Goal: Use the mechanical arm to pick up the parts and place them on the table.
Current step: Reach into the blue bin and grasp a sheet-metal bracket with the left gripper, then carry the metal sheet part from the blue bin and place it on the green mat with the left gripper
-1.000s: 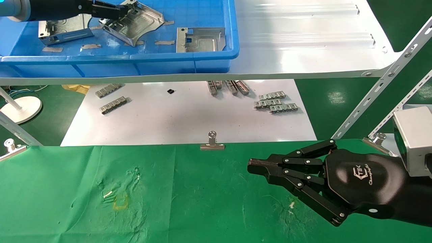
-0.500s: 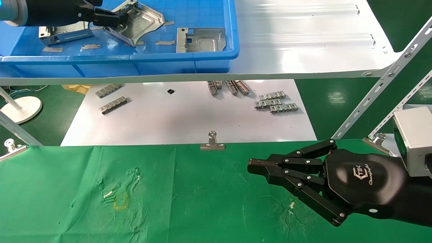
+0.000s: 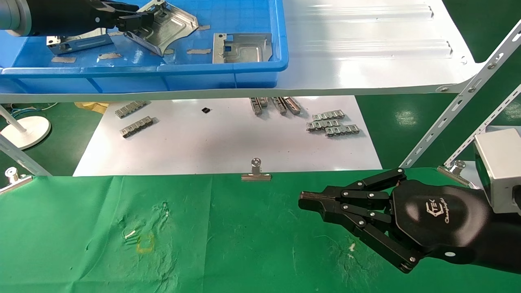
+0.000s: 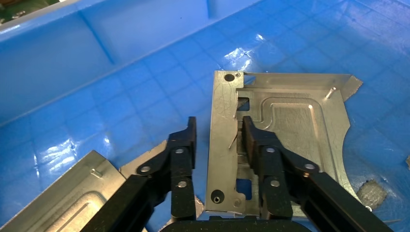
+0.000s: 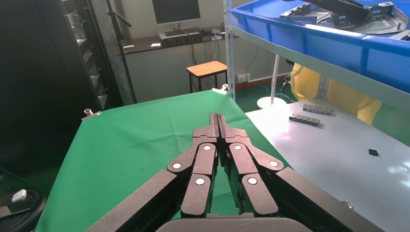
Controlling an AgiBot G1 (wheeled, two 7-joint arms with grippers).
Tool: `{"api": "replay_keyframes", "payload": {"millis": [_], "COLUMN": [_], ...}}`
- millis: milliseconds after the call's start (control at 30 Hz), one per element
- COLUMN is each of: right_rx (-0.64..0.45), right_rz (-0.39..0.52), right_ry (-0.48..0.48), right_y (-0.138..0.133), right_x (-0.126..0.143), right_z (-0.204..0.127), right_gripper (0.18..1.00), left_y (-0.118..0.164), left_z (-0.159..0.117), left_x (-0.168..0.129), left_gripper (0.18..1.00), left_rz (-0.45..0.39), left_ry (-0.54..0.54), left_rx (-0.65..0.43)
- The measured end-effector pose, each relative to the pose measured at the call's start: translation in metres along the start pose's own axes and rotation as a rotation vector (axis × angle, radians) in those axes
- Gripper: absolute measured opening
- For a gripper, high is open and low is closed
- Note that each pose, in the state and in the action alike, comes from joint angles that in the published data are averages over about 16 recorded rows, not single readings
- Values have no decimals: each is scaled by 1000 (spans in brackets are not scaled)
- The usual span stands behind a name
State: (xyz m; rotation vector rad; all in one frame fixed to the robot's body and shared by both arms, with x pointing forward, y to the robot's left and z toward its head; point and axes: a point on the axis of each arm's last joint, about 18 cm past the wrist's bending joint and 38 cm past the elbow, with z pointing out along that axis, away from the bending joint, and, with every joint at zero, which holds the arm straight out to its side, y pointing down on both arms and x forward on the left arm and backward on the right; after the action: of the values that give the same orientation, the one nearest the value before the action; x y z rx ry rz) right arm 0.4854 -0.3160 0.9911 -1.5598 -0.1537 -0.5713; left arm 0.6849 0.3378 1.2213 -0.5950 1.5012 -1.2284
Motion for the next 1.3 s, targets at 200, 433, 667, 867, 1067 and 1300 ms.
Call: {"api": "replay_keyframes", "payload": {"millis": [200, 433, 667, 867, 1067, 1300], "right_rx": [0, 0, 0, 0, 0, 0], "right_rz": [0, 0, 0, 0, 0, 0], "right_ry": [0, 0, 0, 0, 0, 0], "right_y": [0, 0, 0, 0, 0, 0], "right_x": [0, 0, 0, 0, 0, 0], "right_z": [0, 0, 0, 0, 0, 0], "right_gripper": [191, 191, 191, 200, 232, 313], "left_y": [-1, -10, -19, -15, -3, 27], "left_z": [-2, -13, -37, -67, -96, -126], "left_x": [-1, -3, 0, 14, 26, 37], "left_gripper": [391, 300, 273, 273, 272, 272], "left_rz": [-13, -27, -11, 81, 213, 408], "left_ry": [5, 37, 140, 291, 417, 493], "left_rx": [10, 55, 131, 186, 245, 309]}}
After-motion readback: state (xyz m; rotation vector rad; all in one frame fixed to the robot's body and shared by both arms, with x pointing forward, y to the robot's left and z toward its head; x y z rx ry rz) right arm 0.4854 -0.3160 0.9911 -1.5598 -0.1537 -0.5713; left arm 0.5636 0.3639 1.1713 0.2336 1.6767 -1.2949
